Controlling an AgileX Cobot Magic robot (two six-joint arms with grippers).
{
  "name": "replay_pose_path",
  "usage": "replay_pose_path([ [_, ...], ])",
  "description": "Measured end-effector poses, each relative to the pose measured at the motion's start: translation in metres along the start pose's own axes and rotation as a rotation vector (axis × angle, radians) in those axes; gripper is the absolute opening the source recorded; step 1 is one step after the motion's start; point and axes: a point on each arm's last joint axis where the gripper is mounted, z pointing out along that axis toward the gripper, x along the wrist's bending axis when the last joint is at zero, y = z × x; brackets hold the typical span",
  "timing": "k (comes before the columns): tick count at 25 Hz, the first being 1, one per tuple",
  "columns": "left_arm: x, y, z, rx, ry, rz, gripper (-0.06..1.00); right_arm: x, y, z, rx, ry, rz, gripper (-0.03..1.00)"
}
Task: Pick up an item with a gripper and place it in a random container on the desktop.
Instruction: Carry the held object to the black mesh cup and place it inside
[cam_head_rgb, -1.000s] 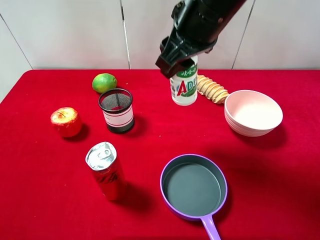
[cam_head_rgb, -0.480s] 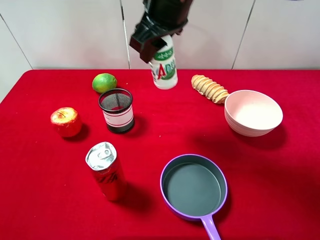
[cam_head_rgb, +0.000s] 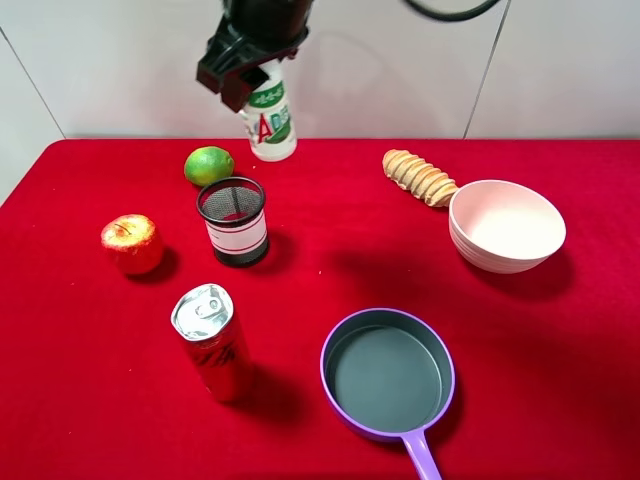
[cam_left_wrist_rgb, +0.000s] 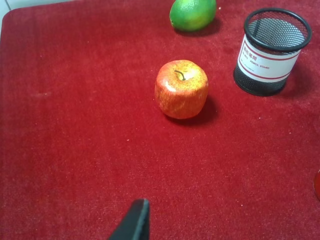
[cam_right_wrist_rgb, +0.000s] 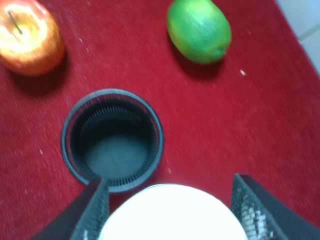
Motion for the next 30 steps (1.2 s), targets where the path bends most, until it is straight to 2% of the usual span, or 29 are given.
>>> replay_pose_path([
  [18, 0.000, 0.000, 0.000, 0.000, 0.000, 0.000, 0.99, 0.016, 0.010, 0.059, -0.042, 0.057, -0.040, 0.39],
  [30, 0.000, 0.000, 0.000, 0.000, 0.000, 0.000, 0.99, 0.023, 0.003, 0.102, -0.012, 0.101, -0.073, 0.39],
])
